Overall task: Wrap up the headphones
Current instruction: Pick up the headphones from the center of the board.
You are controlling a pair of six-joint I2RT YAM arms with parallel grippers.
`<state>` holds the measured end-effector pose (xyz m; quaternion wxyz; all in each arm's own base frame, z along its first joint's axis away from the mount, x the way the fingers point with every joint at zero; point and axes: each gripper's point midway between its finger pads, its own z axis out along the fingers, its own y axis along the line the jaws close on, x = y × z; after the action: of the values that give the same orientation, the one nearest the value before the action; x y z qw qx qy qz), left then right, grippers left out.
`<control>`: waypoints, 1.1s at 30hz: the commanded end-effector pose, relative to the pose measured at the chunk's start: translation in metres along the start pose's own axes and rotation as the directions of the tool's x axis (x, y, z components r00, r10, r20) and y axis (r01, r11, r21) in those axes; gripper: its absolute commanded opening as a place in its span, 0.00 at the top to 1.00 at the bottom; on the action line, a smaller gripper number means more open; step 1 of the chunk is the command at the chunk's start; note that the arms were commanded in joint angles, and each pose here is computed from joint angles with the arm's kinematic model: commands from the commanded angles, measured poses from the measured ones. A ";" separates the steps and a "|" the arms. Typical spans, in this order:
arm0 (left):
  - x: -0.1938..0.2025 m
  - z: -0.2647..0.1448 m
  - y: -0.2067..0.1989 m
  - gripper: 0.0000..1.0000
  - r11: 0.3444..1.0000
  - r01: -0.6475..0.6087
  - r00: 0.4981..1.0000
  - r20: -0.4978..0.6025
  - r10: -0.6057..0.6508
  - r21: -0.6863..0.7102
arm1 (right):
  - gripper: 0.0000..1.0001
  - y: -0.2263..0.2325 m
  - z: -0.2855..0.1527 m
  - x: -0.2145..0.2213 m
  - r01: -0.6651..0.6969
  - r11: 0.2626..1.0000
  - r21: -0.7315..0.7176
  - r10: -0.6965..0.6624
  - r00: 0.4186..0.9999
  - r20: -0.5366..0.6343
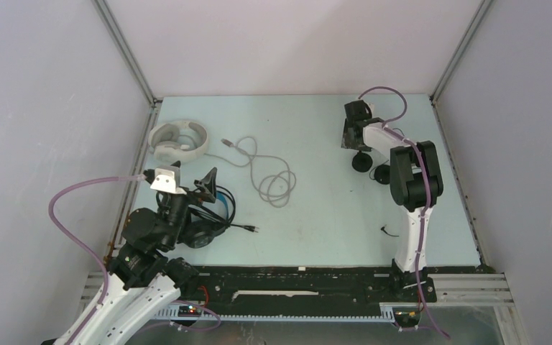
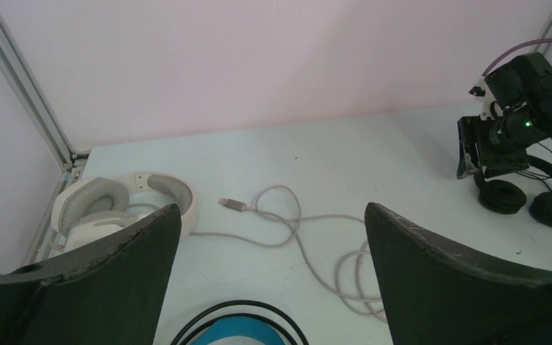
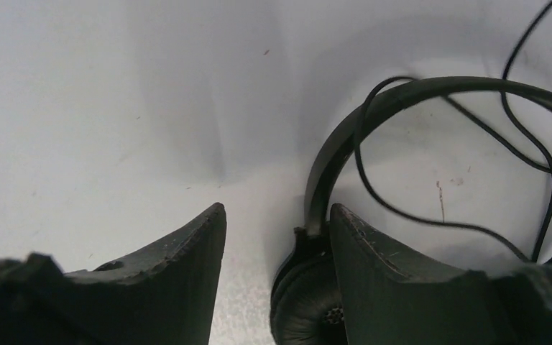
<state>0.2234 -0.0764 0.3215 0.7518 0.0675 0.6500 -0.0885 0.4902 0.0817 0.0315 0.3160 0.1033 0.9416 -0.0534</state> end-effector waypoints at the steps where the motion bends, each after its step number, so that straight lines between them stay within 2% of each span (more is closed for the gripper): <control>1: -0.017 0.001 0.004 0.00 1.000 0.003 0.999 0.045 -0.002 -0.017 | 0.43 -0.008 0.005 -0.004 -0.067 0.998 0.000 0.067 0.997 -0.049; 5: -0.018 0.000 0.004 0.00 1.000 0.001 0.999 0.045 0.000 -0.015 | 0.49 -0.012 0.008 -0.003 -0.097 0.995 -0.018 0.095 0.992 -0.086; 10: -0.019 -0.001 0.007 0.00 1.000 -0.001 0.999 0.054 0.002 -0.025 | 0.51 -0.013 0.009 0.002 -0.099 0.995 -0.022 0.095 0.987 -0.128; 13: -0.019 -0.001 0.006 0.00 1.000 -0.002 0.998 0.055 0.003 -0.022 | 0.70 -0.006 0.004 -0.004 -0.085 0.994 -0.067 0.079 0.993 -0.093; 18: -0.018 -0.002 0.005 0.00 1.000 0.000 0.999 0.050 0.001 -0.014 | 0.87 0.023 -0.030 -0.023 0.058 0.982 -0.177 -0.054 0.998 0.026; 21: -0.018 -0.002 0.005 0.00 1.000 0.006 0.999 0.051 -0.005 -0.013 | 0.93 0.043 -0.061 -0.028 0.094 0.952 -0.291 -0.081 0.995 0.056; 25: -0.016 0.000 0.009 0.00 0.999 0.020 0.999 0.046 -0.018 -0.045 | 1.00 0.062 -0.109 -0.022 0.076 0.881 -0.466 -0.047 0.996 0.072; 28: -0.014 0.001 0.012 0.00 0.997 0.024 0.999 0.032 -0.021 -0.069 | 1.00 0.072 -0.149 -0.020 0.059 0.803 -0.594 0.004 0.994 0.105; 33: -0.009 0.004 0.017 0.00 0.995 0.014 1.000 0.004 -0.014 -0.103 | 1.00 0.095 -0.222 -0.009 0.035 0.586 -0.809 0.064 0.994 0.090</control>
<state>0.2275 -0.0692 0.3179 0.7484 0.0508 0.6577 -0.0691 0.4104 0.1698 0.1473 0.3535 -0.0101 0.9053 0.2353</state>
